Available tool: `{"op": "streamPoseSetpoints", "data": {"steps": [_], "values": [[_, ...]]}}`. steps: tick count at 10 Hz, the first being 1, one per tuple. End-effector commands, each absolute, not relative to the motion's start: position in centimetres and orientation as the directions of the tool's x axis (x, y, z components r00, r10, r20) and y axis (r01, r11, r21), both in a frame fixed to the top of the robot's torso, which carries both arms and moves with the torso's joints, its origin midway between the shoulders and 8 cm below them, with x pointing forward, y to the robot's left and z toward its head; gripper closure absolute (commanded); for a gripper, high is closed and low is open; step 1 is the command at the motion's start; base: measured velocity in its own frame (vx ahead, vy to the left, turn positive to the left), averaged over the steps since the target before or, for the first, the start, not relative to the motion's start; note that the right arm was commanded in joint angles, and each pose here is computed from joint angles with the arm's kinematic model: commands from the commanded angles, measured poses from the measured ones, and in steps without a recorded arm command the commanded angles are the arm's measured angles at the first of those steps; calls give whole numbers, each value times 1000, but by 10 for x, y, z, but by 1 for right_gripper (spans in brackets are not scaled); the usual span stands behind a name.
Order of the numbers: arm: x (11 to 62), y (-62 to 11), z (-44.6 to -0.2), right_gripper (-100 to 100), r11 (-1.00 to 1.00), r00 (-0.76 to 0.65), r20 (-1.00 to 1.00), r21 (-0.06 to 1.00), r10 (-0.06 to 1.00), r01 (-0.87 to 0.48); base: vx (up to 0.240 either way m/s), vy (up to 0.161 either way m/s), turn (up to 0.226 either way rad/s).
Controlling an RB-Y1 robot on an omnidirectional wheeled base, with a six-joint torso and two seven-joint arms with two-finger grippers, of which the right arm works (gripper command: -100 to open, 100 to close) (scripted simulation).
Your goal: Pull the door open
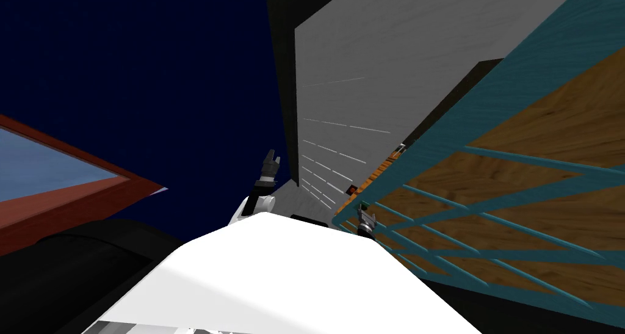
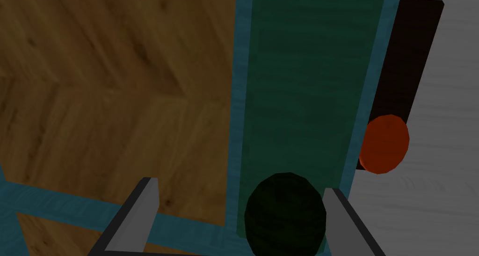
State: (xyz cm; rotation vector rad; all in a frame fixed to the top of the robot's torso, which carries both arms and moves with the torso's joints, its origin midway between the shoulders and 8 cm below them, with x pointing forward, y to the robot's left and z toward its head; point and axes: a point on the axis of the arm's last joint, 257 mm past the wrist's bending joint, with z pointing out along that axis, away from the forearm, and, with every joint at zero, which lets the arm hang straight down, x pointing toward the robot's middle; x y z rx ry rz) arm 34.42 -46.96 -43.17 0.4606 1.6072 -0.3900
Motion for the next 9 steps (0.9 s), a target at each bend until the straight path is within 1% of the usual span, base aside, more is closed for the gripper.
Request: {"op": "streamPoseSetpoints", "data": {"steps": [1,3,4,6,9], "values": [[324,-488,-441,100,837,-95,-993,12,77,547,-66,4,-49],[317,-493,-446,100,828,-104,-991,16,90,561,-55,19,-24],[322,-494,-437,100,830,-85,-993,19,80,558,-26,22,2],[309,-497,-450,100,818,-113,-988,20,104,575,-10,6,3],[309,-497,-450,100,818,-113,-988,20,104,575,-16,13,-5]]}}
